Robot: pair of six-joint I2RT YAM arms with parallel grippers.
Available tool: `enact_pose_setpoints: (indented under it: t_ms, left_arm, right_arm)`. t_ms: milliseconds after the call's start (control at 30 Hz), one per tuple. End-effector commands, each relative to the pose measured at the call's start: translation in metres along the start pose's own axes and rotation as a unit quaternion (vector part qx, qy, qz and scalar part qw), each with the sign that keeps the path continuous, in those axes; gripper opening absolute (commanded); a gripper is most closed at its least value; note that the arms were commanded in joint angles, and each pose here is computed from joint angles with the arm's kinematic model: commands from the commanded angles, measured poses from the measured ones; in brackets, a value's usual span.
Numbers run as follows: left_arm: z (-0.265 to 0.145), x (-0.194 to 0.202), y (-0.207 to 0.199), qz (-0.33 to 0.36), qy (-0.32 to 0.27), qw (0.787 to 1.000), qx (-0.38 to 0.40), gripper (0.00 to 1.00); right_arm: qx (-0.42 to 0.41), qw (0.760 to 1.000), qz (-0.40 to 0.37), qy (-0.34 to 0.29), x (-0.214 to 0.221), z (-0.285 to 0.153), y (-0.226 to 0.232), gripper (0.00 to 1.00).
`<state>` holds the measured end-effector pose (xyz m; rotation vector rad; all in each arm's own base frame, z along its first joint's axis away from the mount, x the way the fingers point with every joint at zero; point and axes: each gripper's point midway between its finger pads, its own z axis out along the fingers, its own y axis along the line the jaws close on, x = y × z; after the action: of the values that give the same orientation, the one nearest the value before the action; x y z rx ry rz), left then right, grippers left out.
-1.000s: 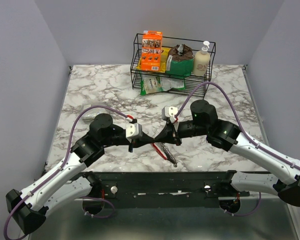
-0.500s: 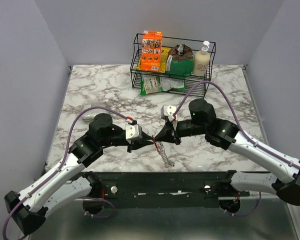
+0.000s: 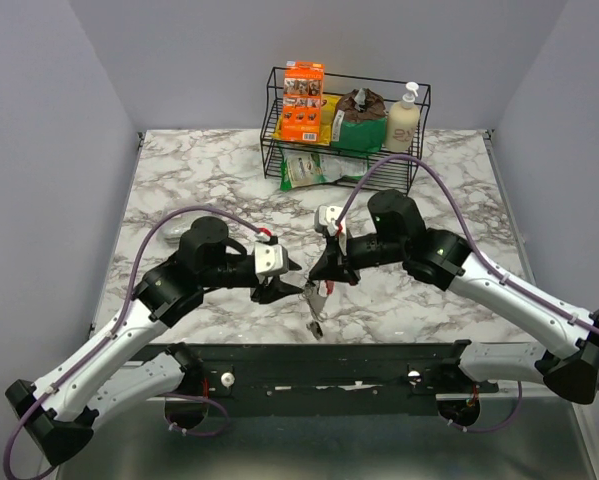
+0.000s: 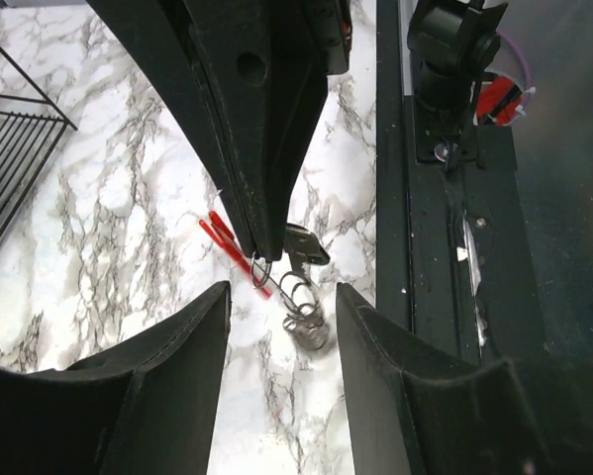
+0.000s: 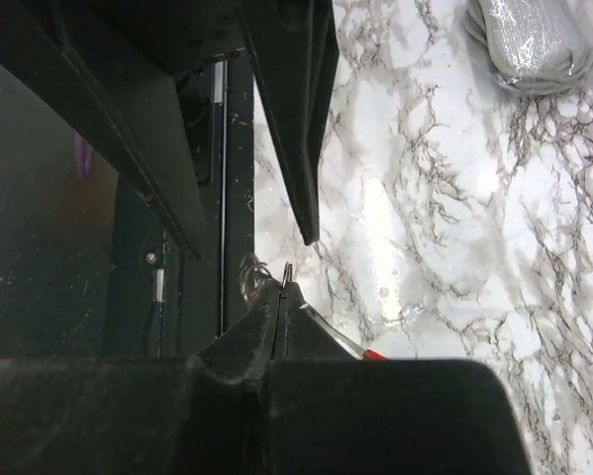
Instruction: Put the keys on the keyring
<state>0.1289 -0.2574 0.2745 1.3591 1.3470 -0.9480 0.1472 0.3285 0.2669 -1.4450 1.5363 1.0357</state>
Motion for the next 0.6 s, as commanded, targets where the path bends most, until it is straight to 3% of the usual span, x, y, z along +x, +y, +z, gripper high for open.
enact_pose_setpoints:
  t_ms: [0,567]
  left_arm:
    - [0.002,0.007,0.009,-0.009,0.036,0.999,-0.012,0.54]
    - [0.016,0.002,0.007,-0.009,0.037,0.999,0.037,0.42]
  right_arm:
    - [-0.023,1.000,-0.004,0.007,-0.004,-0.002,0.006,0.01]
    - [-0.030,0.999,-0.004,0.020,0.004,-0.002,0.008,0.01]
